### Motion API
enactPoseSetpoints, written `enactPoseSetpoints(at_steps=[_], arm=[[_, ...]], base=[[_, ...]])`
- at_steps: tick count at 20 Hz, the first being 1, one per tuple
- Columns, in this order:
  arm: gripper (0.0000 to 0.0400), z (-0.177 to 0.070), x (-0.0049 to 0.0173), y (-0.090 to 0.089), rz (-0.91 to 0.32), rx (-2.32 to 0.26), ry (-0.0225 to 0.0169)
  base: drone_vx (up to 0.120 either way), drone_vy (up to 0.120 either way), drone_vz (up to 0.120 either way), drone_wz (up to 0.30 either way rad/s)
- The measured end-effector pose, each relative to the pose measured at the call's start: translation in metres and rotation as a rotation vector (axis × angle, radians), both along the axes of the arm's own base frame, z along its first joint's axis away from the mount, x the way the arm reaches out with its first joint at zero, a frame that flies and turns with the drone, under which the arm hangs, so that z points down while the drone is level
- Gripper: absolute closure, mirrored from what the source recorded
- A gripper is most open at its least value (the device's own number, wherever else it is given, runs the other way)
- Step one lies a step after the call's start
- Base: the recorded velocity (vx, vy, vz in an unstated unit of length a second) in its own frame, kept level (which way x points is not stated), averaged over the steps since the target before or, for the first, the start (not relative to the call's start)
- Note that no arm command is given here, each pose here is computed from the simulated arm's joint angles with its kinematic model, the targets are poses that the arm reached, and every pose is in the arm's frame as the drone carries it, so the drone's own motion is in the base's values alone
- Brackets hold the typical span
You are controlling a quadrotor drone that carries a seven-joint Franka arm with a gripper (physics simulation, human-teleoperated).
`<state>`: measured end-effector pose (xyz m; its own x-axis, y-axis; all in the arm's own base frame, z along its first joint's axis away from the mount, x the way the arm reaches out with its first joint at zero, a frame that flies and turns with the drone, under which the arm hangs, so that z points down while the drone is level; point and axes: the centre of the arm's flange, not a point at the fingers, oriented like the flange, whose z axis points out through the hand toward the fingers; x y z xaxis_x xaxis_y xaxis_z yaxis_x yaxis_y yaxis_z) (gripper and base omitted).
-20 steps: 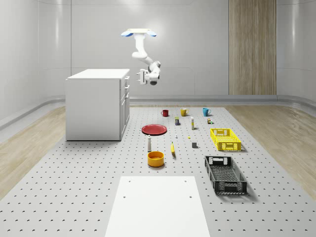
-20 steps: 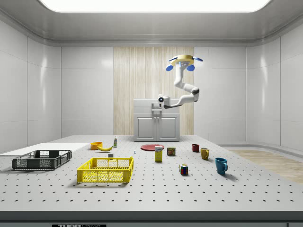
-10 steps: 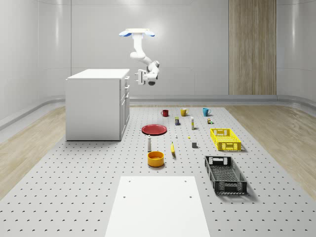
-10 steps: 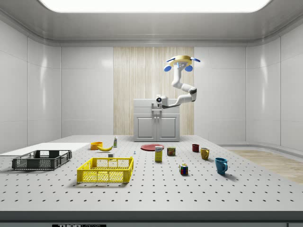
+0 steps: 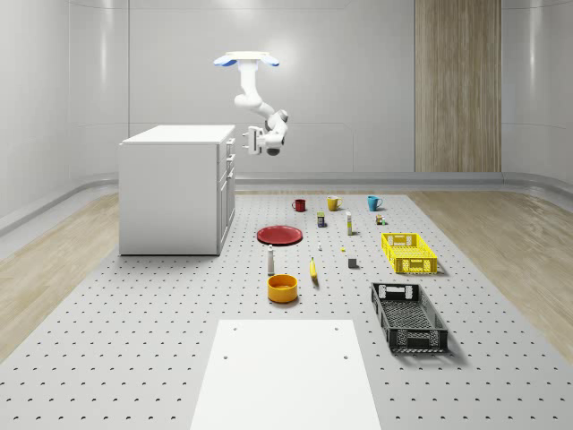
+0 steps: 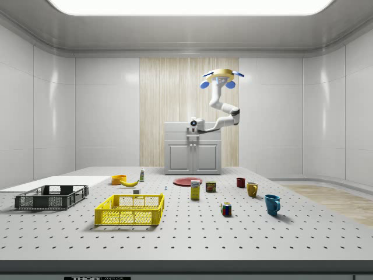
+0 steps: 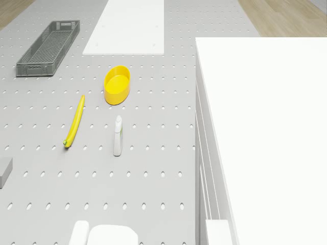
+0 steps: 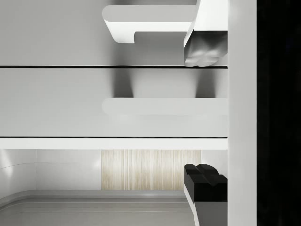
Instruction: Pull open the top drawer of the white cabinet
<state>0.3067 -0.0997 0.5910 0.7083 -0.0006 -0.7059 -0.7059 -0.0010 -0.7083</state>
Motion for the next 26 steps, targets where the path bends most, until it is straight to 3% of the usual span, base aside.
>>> enactPoseSetpoints(at_steps=[11, 26], arm=[[0.0095, 0.0, 0.0, 0.0, 0.0, 0.0, 0.0001], [0.0095, 0.0008, 0.0, 0.0, 0.0, 0.0, 0.0001]], base=[[0.0, -0.087, 0.0, 0.0], [0.0, 0.0, 0.0, 0.0]])
